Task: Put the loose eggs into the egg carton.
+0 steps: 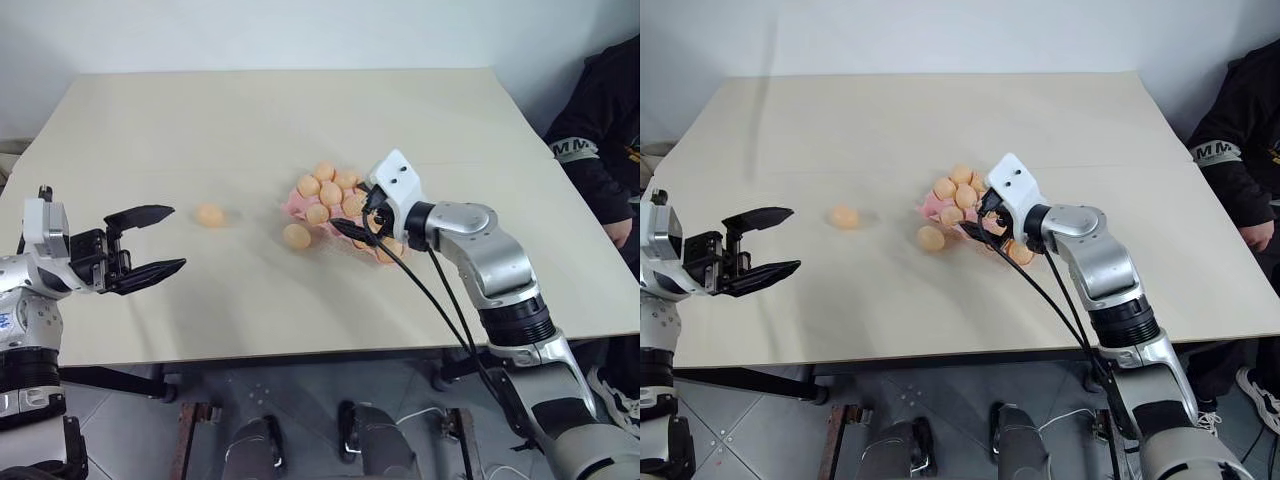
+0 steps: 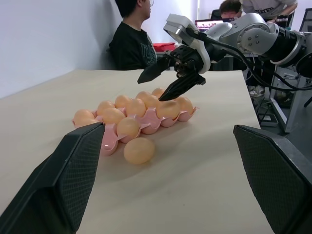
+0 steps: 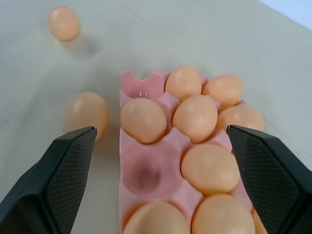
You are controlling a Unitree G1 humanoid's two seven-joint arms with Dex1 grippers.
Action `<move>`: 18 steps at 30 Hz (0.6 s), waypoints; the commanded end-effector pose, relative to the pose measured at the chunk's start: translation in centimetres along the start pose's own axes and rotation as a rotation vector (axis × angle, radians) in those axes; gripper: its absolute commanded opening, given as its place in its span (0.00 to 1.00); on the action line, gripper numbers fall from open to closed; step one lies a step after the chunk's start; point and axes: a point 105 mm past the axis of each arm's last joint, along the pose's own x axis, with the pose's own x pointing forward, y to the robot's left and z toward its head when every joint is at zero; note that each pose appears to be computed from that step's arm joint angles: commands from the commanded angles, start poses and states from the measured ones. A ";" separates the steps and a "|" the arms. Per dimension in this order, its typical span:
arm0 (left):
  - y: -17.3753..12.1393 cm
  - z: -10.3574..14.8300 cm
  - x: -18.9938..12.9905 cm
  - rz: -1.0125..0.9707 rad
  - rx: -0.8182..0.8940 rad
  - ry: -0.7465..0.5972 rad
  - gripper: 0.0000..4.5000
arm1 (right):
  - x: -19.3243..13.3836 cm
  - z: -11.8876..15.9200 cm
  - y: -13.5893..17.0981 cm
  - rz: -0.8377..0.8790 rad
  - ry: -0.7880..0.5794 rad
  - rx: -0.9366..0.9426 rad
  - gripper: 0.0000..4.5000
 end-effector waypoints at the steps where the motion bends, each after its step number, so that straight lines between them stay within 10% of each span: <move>1: -0.3 0.6 -0.2 -0.030 0.037 -0.011 1.00 | -1.0 1.9 -0.8 -0.013 -0.082 -0.033 0.99; 18: -0.6 0.8 -0.2 -0.034 0.045 -0.025 1.00 | 6.4 2.1 4.2 -0.051 -0.102 0.170 0.99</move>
